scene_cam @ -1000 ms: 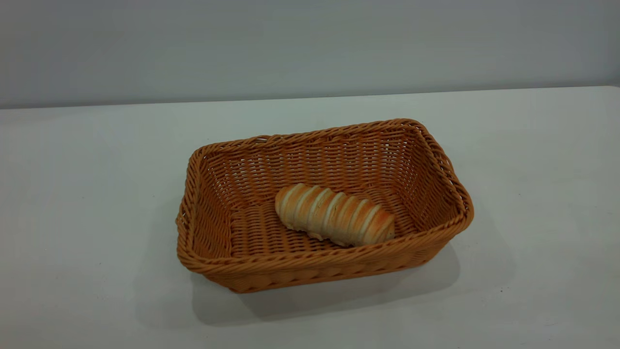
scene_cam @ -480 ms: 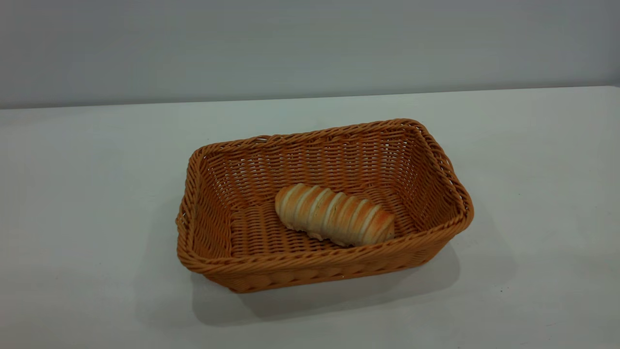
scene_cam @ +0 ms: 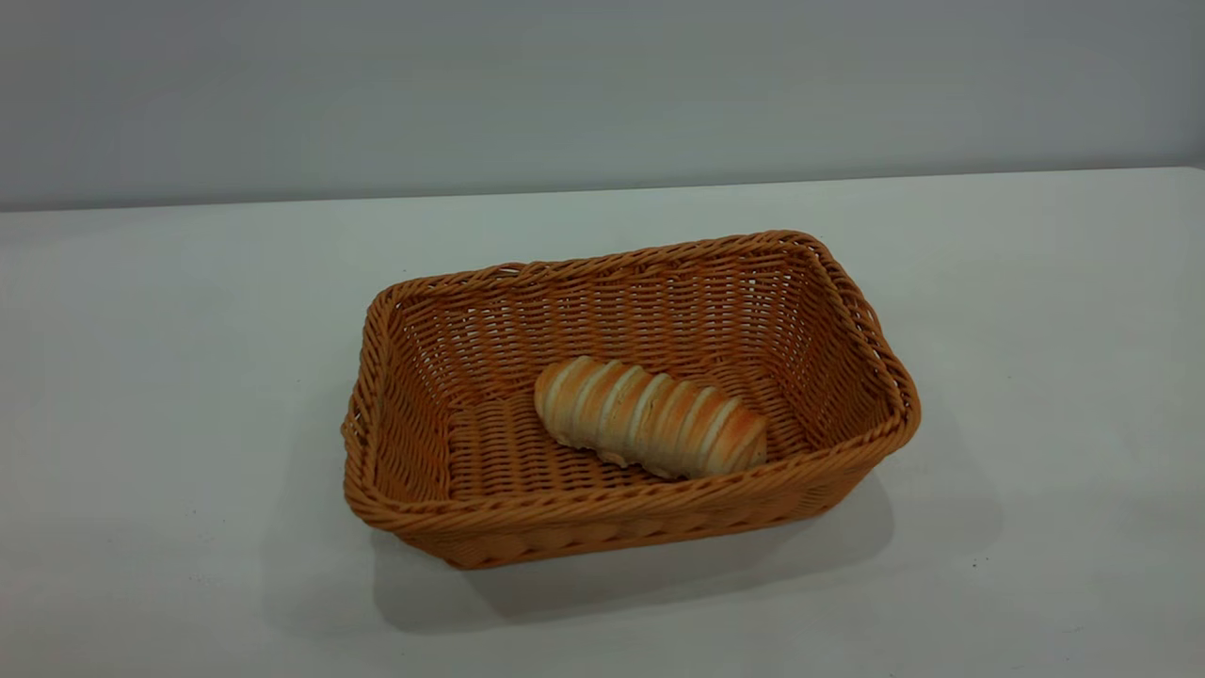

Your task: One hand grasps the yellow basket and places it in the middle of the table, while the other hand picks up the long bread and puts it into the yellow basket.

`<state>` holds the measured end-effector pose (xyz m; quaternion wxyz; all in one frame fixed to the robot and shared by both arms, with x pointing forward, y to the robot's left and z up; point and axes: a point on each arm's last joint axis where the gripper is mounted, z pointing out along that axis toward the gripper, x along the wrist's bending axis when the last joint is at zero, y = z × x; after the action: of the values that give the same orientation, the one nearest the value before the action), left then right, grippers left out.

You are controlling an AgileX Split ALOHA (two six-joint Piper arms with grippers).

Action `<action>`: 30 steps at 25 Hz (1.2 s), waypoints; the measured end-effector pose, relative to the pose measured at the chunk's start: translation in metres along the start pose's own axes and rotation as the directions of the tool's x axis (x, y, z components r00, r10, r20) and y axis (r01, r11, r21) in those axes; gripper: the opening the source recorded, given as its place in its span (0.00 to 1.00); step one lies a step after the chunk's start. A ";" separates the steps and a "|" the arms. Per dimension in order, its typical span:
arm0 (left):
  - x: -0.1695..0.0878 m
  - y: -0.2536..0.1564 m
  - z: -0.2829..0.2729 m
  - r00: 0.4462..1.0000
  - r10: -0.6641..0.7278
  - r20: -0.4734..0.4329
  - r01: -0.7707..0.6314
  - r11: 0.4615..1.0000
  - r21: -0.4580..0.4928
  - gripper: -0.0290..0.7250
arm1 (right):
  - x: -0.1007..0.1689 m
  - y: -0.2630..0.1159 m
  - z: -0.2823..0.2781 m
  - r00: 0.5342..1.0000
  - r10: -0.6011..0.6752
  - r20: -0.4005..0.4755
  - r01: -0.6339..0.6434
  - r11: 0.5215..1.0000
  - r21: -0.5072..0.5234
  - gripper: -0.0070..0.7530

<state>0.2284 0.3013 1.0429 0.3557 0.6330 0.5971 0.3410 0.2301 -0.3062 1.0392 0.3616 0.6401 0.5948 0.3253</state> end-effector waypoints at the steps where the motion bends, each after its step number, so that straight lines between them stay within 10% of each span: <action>1: 0.000 0.000 0.000 1.000 0.000 -0.001 0.000 1.000 0.000 0.75 | 0.000 0.000 0.000 1.000 0.000 0.000 0.000 1.000 0.000 0.55; 30: 0.000 0.000 0.000 0.999 -0.017 -0.027 0.017 1.000 0.000 0.75 | 0.000 0.000 0.000 1.000 0.000 0.000 0.000 1.000 0.000 0.55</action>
<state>0.2284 0.3009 1.0429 0.3504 0.6232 0.6074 0.3464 0.2301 -0.3062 1.0392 0.3616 0.6401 0.5948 0.3253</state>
